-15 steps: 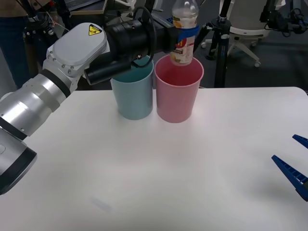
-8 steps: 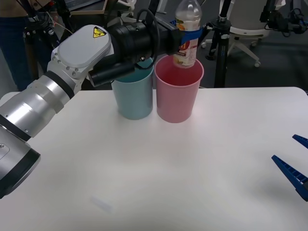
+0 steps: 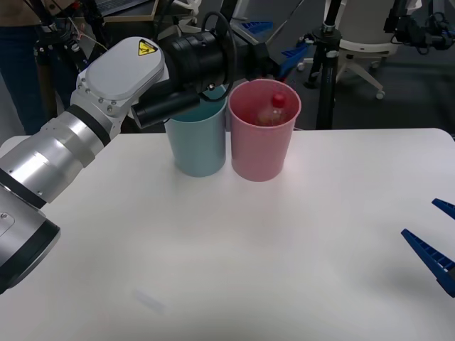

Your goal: Grasp the object on the table and drop it into the matching bin: aluminum can to the light blue bin, PET bottle to the pink bin.

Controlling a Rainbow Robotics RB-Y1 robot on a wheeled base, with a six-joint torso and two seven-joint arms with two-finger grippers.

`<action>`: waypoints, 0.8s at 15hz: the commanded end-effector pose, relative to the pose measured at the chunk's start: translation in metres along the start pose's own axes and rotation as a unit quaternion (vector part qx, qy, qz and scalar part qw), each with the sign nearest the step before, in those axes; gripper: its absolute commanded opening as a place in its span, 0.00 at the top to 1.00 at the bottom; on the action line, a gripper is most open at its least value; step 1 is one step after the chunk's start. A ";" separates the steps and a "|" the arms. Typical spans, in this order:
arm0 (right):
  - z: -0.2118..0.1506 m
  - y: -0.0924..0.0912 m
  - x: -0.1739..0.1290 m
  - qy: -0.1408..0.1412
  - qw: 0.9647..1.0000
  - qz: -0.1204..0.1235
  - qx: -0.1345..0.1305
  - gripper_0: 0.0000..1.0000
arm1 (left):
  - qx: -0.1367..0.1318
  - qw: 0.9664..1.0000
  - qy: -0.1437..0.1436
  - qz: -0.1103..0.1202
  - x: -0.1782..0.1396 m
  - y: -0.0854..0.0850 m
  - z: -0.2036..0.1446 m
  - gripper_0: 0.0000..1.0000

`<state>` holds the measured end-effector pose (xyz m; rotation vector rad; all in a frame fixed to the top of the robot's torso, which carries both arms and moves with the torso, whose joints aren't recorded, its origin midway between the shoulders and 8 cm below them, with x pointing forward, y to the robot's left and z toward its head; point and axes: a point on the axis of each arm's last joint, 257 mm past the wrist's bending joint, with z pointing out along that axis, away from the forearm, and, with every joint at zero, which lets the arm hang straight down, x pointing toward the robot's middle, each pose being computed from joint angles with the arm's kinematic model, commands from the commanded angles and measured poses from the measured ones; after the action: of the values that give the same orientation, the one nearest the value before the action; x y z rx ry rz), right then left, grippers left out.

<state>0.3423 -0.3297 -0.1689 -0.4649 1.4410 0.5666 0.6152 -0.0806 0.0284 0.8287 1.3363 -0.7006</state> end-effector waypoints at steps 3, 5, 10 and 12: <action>0.000 0.000 0.000 0.000 1.000 0.000 0.000 0.00 | 0.001 1.000 -0.003 -0.008 -0.002 -0.001 0.000 0.00; 0.000 0.000 0.000 0.000 1.000 0.000 0.000 0.00 | 0.002 1.000 -0.003 -0.009 -0.001 -0.001 0.000 0.00; 0.000 0.000 0.000 0.000 1.000 0.000 0.000 0.00 | 0.003 1.000 -0.005 -0.011 -0.003 -0.002 0.001 0.00; 0.000 0.000 0.000 0.000 1.000 0.000 0.000 0.00 | 0.004 1.000 -0.006 -0.014 -0.003 -0.002 0.000 0.00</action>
<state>0.3423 -0.3297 -0.1689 -0.4649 1.4410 0.5666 0.6134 -0.0822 0.0312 0.8121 1.3371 -0.7294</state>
